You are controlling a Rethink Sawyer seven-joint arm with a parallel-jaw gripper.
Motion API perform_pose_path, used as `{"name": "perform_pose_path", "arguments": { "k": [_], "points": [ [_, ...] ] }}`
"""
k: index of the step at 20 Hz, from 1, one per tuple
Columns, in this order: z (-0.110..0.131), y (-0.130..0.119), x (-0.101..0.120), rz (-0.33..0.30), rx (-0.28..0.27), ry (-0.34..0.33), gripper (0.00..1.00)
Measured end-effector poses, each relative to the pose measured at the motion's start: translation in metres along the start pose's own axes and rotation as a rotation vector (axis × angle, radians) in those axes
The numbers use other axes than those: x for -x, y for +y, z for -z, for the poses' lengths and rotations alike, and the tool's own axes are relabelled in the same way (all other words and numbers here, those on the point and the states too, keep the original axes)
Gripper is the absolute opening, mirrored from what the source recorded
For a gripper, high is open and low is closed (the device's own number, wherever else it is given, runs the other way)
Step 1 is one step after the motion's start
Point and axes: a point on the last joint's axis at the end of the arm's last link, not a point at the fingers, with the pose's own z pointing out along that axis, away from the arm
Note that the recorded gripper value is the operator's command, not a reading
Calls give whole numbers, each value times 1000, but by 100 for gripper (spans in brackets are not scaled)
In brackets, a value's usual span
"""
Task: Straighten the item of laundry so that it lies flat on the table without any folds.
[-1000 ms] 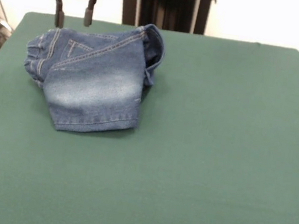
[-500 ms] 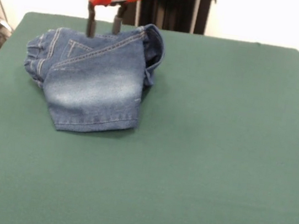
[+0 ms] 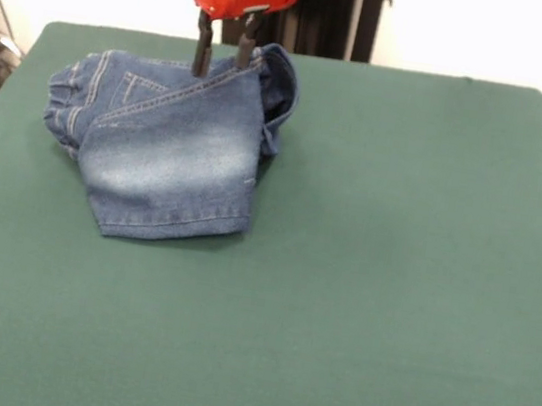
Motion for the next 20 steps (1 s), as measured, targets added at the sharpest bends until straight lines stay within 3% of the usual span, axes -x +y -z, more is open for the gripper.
{"name": "perform_pose_path", "arguments": {
  "k": [12,18,19,20],
  "points": [
    [-12,-3,3,-10,-53,-83,100],
    [-34,8,1,-13,-43,-108,100],
    [-46,12,-4,-20,-33,-117,0],
    [-47,13,-4,-21,-31,-118,0]
  ]
}}
